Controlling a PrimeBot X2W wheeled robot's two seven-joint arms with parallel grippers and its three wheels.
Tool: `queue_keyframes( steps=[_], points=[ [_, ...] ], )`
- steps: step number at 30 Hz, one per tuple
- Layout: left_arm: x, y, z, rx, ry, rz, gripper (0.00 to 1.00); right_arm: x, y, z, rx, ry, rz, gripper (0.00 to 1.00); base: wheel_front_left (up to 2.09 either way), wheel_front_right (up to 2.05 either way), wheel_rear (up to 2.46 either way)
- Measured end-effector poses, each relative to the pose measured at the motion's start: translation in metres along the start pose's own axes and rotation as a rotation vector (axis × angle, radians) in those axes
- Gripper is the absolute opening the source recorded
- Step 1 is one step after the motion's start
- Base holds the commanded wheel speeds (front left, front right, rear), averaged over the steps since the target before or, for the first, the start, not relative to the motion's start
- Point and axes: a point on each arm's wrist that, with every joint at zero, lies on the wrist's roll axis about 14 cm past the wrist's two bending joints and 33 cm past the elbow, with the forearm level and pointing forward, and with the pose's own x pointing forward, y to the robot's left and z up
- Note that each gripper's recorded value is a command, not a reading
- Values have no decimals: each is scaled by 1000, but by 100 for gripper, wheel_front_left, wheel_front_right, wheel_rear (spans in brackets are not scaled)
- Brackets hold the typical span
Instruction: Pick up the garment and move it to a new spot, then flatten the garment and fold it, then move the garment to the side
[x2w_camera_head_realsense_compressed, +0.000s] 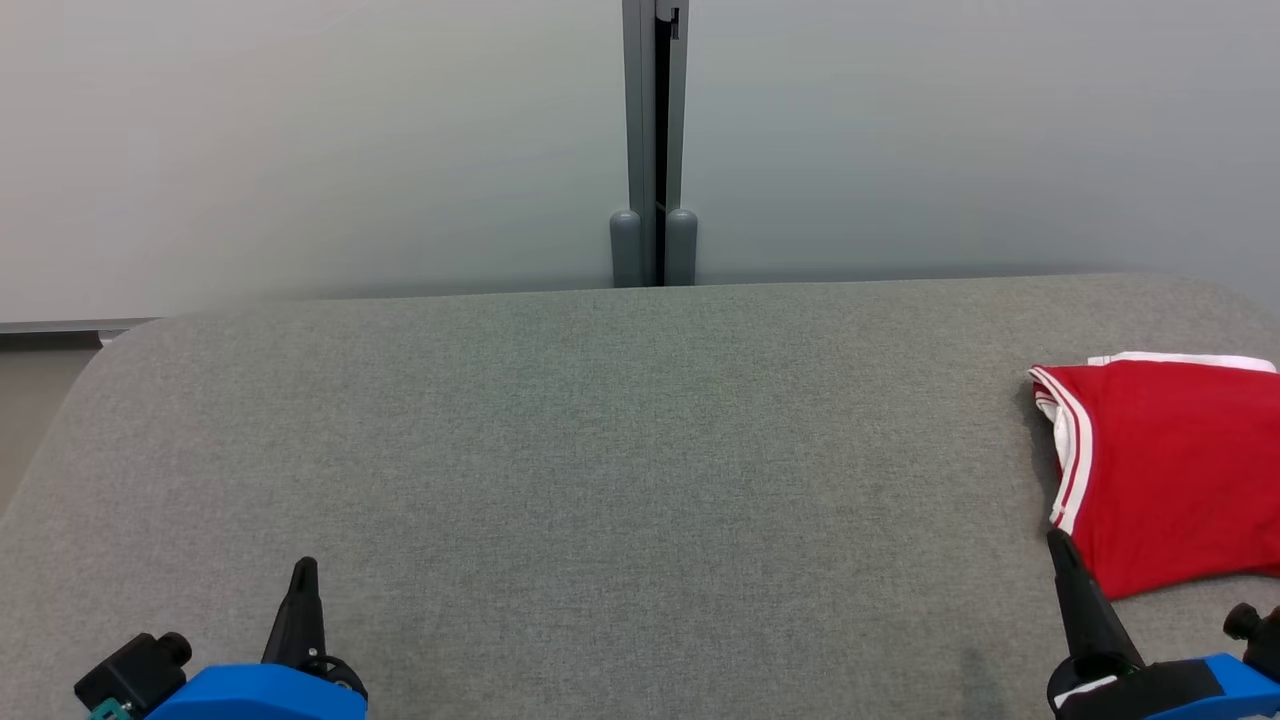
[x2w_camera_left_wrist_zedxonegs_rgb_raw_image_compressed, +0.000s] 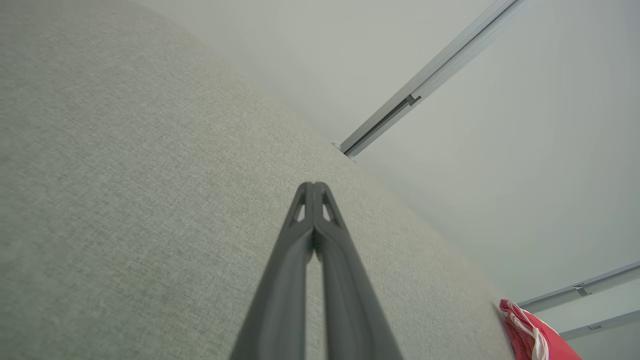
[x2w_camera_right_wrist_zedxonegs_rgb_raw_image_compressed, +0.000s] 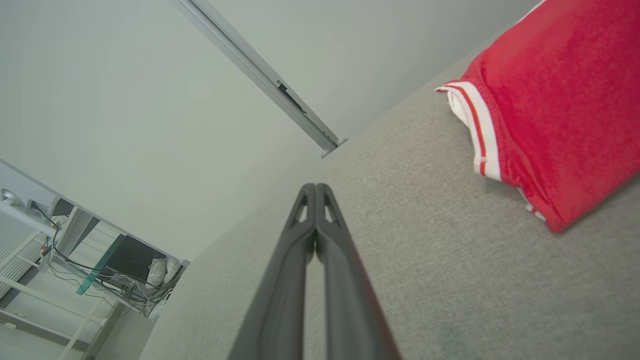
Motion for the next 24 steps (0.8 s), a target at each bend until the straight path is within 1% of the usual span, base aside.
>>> queue_keyframes(
  steps=[24],
  points=[
    [11,-8,13,-303,-18,-21,0,13,-1,3,290,-11,1,0,0,0,0]
  ],
)
